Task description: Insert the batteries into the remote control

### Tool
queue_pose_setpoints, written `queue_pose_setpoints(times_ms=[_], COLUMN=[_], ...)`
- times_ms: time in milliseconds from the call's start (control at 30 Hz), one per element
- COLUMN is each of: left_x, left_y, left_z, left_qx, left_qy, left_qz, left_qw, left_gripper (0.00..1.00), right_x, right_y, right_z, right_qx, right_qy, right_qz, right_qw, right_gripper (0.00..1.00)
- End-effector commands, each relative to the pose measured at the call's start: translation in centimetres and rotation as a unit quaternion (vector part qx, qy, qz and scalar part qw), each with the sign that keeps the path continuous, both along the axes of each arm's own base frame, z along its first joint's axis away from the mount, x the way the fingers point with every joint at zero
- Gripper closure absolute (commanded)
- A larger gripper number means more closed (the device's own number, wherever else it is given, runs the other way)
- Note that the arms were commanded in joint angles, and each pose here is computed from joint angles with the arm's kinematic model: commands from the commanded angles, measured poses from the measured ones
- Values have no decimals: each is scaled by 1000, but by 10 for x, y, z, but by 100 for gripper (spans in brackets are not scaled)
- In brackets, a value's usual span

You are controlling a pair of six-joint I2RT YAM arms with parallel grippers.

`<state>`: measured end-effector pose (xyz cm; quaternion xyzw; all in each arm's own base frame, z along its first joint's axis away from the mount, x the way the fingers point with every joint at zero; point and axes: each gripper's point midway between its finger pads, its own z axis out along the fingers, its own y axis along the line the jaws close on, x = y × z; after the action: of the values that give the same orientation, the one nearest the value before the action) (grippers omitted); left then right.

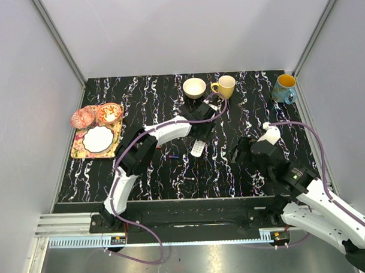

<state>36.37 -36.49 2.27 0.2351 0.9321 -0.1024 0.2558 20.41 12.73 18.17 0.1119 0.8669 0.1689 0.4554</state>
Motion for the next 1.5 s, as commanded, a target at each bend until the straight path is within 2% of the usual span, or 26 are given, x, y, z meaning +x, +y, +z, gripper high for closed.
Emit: queue_pose_setpoints(times_ms=[0, 67, 100, 167, 200, 233, 300, 333, 433, 467, 533, 567, 633, 667, 767, 800, 867, 967, 1233, 1467], left_x=[7, 9, 9, 8, -1, -8, -22, -29, -53, -64, -78, -88, -99, -107, -121, -125, -132, -138, -145, -146], left_y=[-8, -5, -4, 3, -1, 2, 6, 15, 22, 28, 34, 40, 47, 51, 59, 60, 63, 67, 69, 68], left_z=[37, 57, 92, 115, 128, 169, 181, 215, 239, 256, 273, 287, 303, 313, 332, 336, 345, 351, 356, 356], left_qx=[-38, -61, -92, -140, -181, -239, -319, -372, -464, -497, -543, -570, -608, -629, -670, -677, -694, -707, -724, -724], left_qy=[-34, -51, -74, -89, -81, -95, -86, -95, -85, -105, -90, -107, -94, -106, -108, -106, -106, -106, -94, -89], left_qz=[-6, 2, 4, 18, 4, 12, -9, -4, -26, -42, -50, -65, -70, -86, -103, -108, -120, -124, -134, -139], left_qw=[999, 997, 993, 986, 980, 966, 944, 923, 882, 860, 834, 812, 786, 766, 727, 720, 702, 688, 670, 669], left_gripper=[62, 67, 70, 75, 81, 84, 89, 91, 97, 99, 100, 100, 100, 100, 100, 100, 100, 100, 100, 100], right_x=[4, 5, 6, 9, 9, 9, 11, 11, 6, 6, -1, 0, -8, -9, -17, -20, -18, -20, -17, -18], right_y=[6, 7, 8, 12, 17, 21, 35, 41, 71, 81, 97, 104, 118, 124, 139, 142, 149, 158, 172, 183], right_z=[18, 28, 31, 37, 38, 40, 45, 46, 64, 74, 84, 92, 104, 112, 134, 137, 140, 139, 137, 144], right_qx=[23, 26, 28, 34, 38, 43, 68, 79, 138, 157, 185, 200, 226, 242, 287, 297, 303, 311, 336, 360], right_qy=[-18, -25, -27, -33, -33, -34, -44, -49, -80, -99, -105, -117, -123, -138, -165, -164, -166, -161, -160, -162], right_qz=[2, 3, 4, 7, 17, 25, 48, 59, 130, 149, 192, 204, 246, 259, 297, 309, 318, 337, 354, 378], right_qw=[1000, 999, 999, 999, 999, 998, 996, 994, 979, 971, 958, 951, 934, 925, 896, 889, 883, 874, 858, 838], right_gripper=[0, 0, 0, 0, 0, 0, 0, 0, 0, 0, 0, 0, 0, 0, 0, 0, 0, 0, 0, 2])
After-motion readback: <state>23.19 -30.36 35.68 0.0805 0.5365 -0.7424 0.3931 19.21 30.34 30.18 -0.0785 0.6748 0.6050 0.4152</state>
